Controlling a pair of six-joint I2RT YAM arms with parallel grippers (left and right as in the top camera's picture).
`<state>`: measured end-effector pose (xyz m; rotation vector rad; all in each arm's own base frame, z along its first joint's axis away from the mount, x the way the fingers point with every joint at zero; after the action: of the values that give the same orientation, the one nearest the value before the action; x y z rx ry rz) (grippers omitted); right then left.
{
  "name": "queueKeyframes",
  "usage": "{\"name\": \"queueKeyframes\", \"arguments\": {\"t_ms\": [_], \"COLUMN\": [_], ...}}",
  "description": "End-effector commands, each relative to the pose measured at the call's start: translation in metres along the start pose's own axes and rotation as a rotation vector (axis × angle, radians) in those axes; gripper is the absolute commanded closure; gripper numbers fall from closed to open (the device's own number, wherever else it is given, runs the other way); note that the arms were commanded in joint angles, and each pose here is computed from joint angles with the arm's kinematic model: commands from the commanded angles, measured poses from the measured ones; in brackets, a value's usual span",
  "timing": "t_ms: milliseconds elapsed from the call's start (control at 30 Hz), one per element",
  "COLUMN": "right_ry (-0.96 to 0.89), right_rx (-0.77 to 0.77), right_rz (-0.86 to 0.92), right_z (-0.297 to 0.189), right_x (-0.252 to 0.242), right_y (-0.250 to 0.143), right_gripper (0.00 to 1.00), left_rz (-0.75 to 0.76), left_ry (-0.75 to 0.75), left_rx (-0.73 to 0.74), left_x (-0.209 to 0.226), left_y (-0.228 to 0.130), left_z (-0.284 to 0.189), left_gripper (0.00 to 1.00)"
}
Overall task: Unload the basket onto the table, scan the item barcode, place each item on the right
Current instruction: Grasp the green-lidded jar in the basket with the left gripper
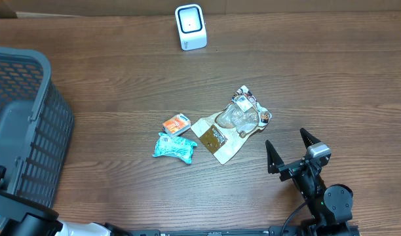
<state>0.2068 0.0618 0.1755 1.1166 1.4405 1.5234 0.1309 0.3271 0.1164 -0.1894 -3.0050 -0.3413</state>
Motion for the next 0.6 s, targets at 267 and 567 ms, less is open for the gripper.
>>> {"name": "queueKeyframes", "arguments": {"t_ms": [267, 567], "right_ry": [-0.003, -0.003], "right_rx": [-0.003, -0.003], "right_rz": [0.0, 0.0], "right_z": [0.0, 0.0], "right_x": [-0.001, -0.001], "right_y": [-0.002, -0.002], "right_gripper": [0.0, 0.0], "left_rz": [0.108, 0.151], "left_ry": [-0.221, -0.231], "left_rx": [0.038, 0.012], "left_x": [-0.045, -0.057], "left_y": [-0.01, -0.01], "left_z": [0.001, -0.001], "left_gripper": [0.14, 0.23]}}
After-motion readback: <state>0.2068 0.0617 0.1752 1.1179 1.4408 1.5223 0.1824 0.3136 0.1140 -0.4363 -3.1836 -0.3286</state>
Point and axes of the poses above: each gripper's point midway between its finger pads, its own z axis out along the fingers, its own x axis along the line the jaws close on, y = z × x, the point moved 3 cm from there along -z, back along the fingers
